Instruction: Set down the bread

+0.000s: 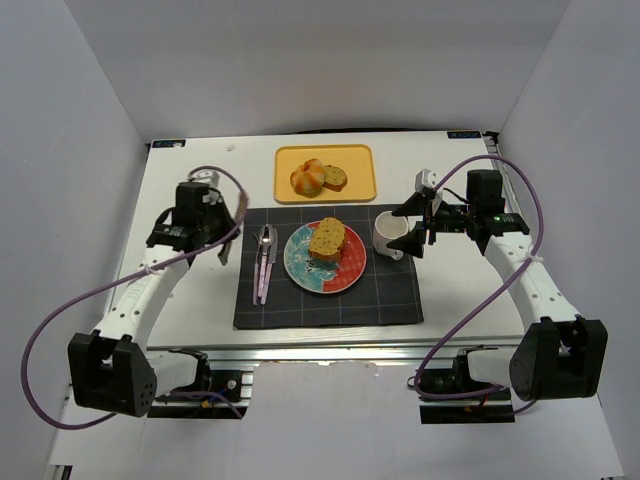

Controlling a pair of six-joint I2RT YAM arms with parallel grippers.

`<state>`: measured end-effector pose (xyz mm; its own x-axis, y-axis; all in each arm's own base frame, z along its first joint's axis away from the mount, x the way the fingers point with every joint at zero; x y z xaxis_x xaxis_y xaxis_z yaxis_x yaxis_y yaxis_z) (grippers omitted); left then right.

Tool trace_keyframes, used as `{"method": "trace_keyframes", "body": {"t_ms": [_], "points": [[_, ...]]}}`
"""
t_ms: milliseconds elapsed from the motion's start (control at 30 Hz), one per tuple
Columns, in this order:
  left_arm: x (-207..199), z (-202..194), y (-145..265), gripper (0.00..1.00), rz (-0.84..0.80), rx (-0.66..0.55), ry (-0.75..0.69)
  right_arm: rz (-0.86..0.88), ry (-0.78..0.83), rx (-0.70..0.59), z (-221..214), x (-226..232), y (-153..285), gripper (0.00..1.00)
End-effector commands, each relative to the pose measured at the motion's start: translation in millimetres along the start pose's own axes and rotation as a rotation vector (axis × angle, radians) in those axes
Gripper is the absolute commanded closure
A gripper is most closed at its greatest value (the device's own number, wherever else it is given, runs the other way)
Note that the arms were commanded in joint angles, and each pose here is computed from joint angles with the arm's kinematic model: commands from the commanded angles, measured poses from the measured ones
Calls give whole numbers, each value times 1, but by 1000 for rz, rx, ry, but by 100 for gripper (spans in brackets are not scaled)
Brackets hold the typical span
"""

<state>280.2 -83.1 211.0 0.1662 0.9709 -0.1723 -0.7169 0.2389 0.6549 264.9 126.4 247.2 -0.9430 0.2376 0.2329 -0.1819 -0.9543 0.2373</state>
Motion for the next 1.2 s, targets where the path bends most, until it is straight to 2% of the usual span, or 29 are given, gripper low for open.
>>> {"method": "trace_keyframes", "body": {"t_ms": [0,100,133,167,300,467,633,667,700,800,833,900,933,967,1033,1167], "points": [[64,-4,-11,93,298,-11,-65,13,34,-20,14,0,2,11],[90,-24,-33,82,347,35,-132,12,48,-17,17,0,3,11],[96,-21,-39,72,356,19,-195,13,53,-16,17,1,3,11],[102,-30,-44,69,367,40,-215,12,61,-12,17,1,3,11],[121,-51,-66,62,388,113,-268,14,71,-10,19,2,4,11],[140,-67,-76,48,419,111,-254,5,75,-6,17,4,5,11],[148,-76,-76,45,421,140,-219,-21,75,7,15,4,7,11],[148,-74,-74,28,424,131,-219,-25,73,6,16,4,8,11],[148,-73,-73,27,424,127,-215,-28,71,6,18,5,8,10],[144,-66,-65,24,422,95,-174,-128,-15,11,22,-1,12,11],[143,-62,-63,9,423,77,-160,-175,-51,3,24,-4,13,10],[139,-51,-55,5,423,34,-149,-358,-163,-5,28,-18,21,11],[138,-47,-52,4,424,13,-128,-495,-206,0,28,-30,29,11],[137,-41,-49,4,429,-6,-117,-542,-271,-9,29,-31,31,11],[131,-29,-38,2,428,-58,-79,-627,-272,0,39,-39,39,11],[119,-9,-13,2,410,-168,-18,-680,-268,-21,45,-42,44,11]]}}
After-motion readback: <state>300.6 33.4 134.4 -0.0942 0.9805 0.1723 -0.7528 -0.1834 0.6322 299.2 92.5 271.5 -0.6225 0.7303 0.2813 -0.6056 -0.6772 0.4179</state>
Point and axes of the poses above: each gripper's point midway between its finger pads, its own y axis back along the fingers, its own x axis along the line the jaws close on, z = x × y, the point moved 6 cm from there along y, back along the fingers, and after that the axes turned 15 degrees about -y, right-handed, at the moved point
